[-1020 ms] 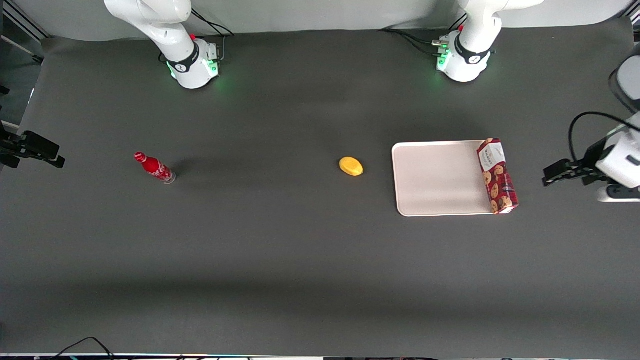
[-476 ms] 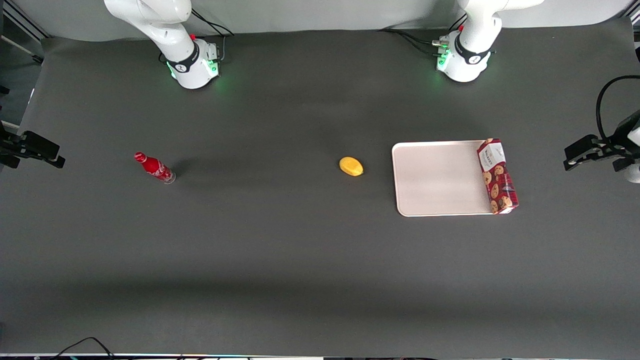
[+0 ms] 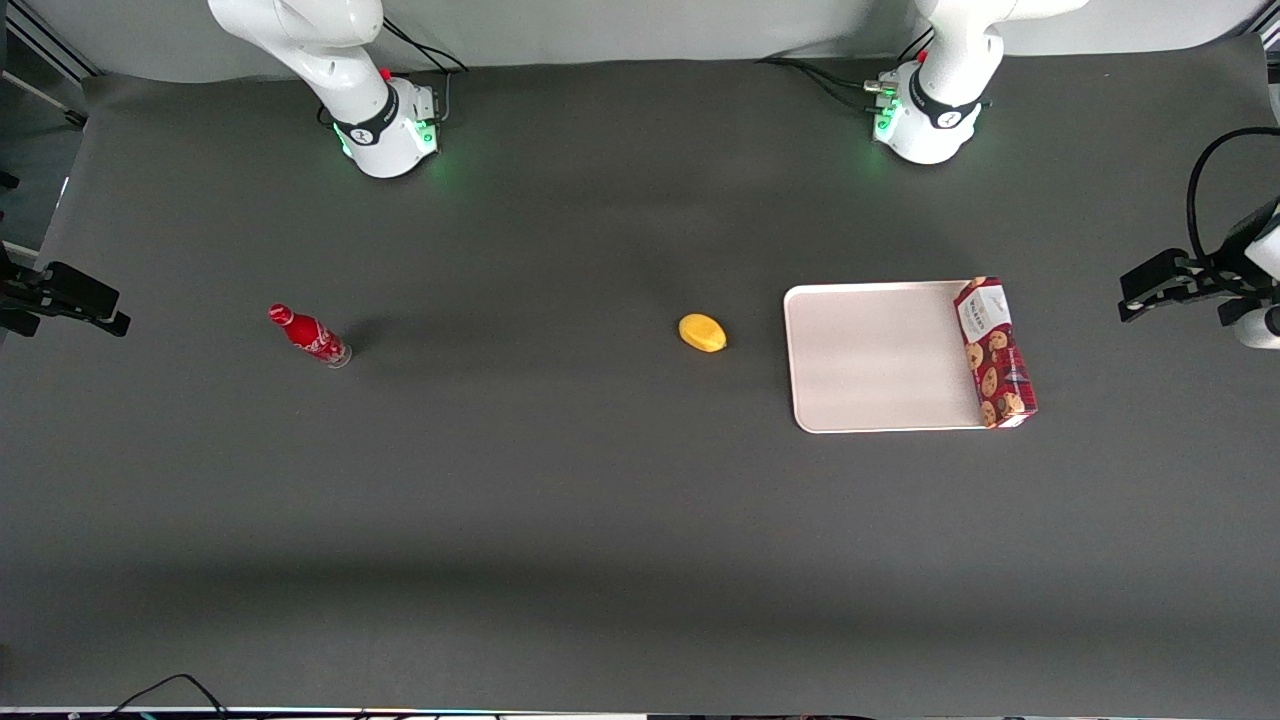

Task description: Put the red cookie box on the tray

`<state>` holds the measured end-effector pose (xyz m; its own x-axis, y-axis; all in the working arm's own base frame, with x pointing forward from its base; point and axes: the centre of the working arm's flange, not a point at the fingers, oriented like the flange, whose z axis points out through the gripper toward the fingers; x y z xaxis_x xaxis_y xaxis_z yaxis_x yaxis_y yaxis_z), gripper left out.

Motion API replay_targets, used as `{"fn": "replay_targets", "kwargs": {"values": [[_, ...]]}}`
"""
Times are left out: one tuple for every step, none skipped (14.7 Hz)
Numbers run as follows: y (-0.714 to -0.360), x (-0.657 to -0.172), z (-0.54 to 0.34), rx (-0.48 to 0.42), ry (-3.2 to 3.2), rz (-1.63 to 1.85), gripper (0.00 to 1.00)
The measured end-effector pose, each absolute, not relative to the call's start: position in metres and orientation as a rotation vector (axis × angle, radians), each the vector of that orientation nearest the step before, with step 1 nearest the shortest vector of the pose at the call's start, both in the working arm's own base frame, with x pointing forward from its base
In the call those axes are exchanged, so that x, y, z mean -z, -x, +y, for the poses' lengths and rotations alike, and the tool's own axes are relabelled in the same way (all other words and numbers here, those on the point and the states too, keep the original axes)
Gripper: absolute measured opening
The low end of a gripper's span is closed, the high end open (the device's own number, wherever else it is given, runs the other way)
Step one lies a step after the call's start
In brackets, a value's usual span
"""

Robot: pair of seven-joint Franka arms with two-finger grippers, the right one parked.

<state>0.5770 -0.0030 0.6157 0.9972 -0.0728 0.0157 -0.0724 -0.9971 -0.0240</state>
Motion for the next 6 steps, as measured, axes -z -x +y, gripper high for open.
{"fn": "replay_targets", "kwargs": {"values": [[-0.576, -0.617, -0.003, 0.028, 3.116, 0.112, 1.0], [-0.575, -0.619, -0.002, 0.031, 3.115, 0.111, 1.0], [-0.573, -0.622, -0.002, 0.033, 3.115, 0.111, 1.0], [-0.571, -0.624, -0.002, 0.037, 3.115, 0.111, 1.0], [-0.569, -0.628, -0.002, 0.043, 3.114, 0.111, 1.0], [-0.568, -0.631, -0.002, 0.049, 3.114, 0.11, 1.0]]}}
